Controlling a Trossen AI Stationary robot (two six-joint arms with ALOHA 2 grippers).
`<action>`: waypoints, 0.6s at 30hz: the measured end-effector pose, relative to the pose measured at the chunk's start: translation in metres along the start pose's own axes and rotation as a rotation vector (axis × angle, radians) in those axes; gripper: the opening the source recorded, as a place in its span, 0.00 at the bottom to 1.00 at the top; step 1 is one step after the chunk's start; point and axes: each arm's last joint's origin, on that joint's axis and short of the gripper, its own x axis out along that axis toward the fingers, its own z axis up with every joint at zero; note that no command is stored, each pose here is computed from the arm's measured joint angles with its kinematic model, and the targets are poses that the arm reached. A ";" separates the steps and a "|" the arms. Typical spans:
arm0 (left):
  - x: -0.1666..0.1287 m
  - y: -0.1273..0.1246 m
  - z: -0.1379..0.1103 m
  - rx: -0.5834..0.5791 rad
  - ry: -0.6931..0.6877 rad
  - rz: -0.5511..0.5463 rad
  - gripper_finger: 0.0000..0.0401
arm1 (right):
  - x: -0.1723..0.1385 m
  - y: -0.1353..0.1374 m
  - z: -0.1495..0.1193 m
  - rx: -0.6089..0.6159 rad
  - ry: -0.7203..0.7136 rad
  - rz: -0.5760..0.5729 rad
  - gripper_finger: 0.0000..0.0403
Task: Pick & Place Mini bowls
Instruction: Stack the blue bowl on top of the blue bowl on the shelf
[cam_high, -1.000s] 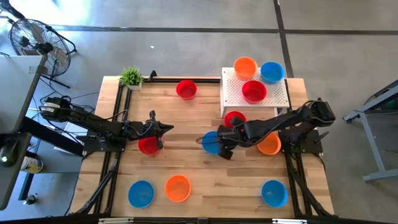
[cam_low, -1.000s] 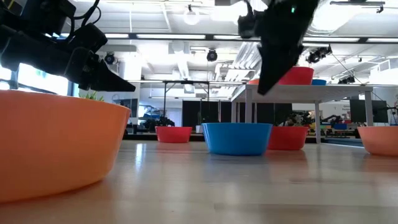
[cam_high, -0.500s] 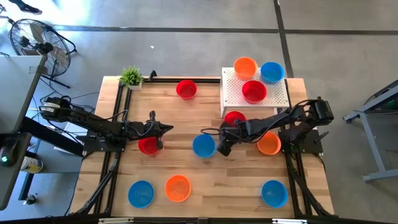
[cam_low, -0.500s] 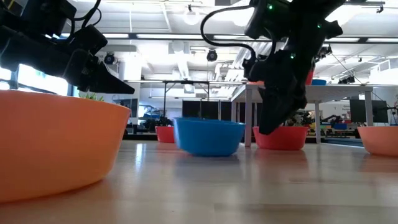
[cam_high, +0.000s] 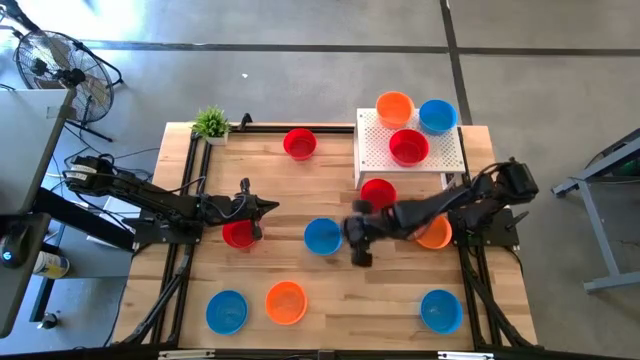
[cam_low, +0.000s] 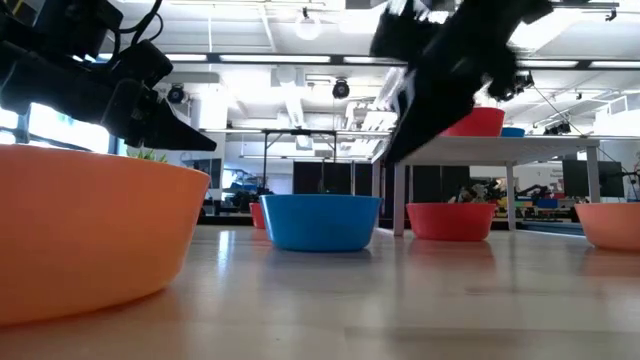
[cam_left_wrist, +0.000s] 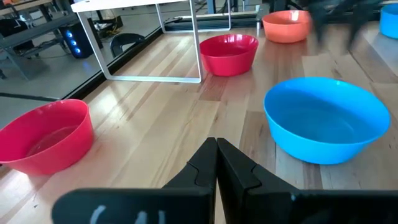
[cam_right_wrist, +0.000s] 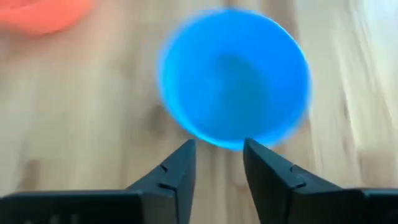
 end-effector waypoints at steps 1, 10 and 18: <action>0.000 0.000 0.000 0.000 0.000 0.000 0.00 | -0.002 0.009 0.003 -0.069 -0.021 0.000 0.32; 0.000 0.000 0.000 0.000 0.000 0.000 0.00 | 0.021 0.043 0.014 -0.303 0.022 -0.052 0.43; 0.000 0.000 0.000 0.000 0.000 0.001 0.00 | 0.053 0.038 0.026 -0.380 0.227 -0.132 0.34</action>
